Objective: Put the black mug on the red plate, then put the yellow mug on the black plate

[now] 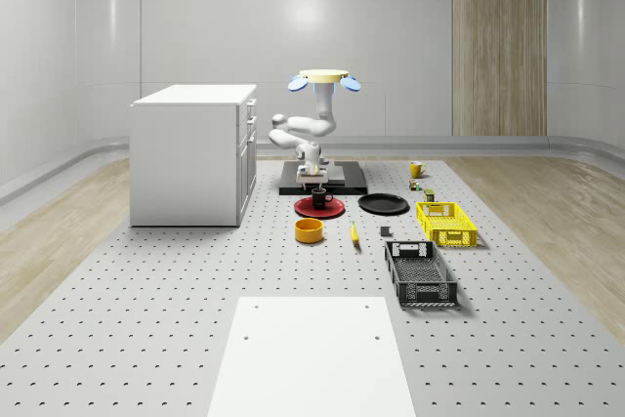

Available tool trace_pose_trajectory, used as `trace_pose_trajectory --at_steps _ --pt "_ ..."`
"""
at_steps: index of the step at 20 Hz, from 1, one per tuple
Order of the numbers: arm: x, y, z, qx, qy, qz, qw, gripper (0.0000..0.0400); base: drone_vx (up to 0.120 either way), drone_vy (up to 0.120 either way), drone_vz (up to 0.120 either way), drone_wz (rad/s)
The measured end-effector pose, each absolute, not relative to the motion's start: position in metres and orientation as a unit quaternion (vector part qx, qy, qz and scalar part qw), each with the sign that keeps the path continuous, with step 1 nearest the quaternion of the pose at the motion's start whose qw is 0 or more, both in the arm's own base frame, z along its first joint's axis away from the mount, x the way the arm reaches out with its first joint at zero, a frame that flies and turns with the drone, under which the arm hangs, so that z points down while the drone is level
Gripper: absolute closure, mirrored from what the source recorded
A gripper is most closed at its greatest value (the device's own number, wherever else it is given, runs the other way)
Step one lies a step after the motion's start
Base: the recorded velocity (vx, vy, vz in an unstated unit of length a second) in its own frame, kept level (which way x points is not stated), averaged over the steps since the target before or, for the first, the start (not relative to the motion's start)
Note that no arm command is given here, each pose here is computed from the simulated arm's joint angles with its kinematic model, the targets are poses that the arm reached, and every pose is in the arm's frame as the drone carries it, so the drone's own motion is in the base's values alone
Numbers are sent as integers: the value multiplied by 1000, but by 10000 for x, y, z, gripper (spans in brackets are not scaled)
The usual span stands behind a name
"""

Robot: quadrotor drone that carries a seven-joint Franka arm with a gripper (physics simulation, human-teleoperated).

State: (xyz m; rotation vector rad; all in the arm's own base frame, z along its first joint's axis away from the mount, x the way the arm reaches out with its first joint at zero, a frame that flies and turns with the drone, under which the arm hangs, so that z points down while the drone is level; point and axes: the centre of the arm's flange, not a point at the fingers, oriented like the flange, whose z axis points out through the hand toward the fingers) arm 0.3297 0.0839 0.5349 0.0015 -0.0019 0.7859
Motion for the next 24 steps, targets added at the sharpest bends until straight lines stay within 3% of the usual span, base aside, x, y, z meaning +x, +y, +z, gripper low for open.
trace_pose_trajectory --at_steps 5,24 --pt "3304 839 5232 1 -1 383 924 7 -16 40 104 0" --pt "3307 840 5168 1 -1 383 924 0 -120 120 0 0"
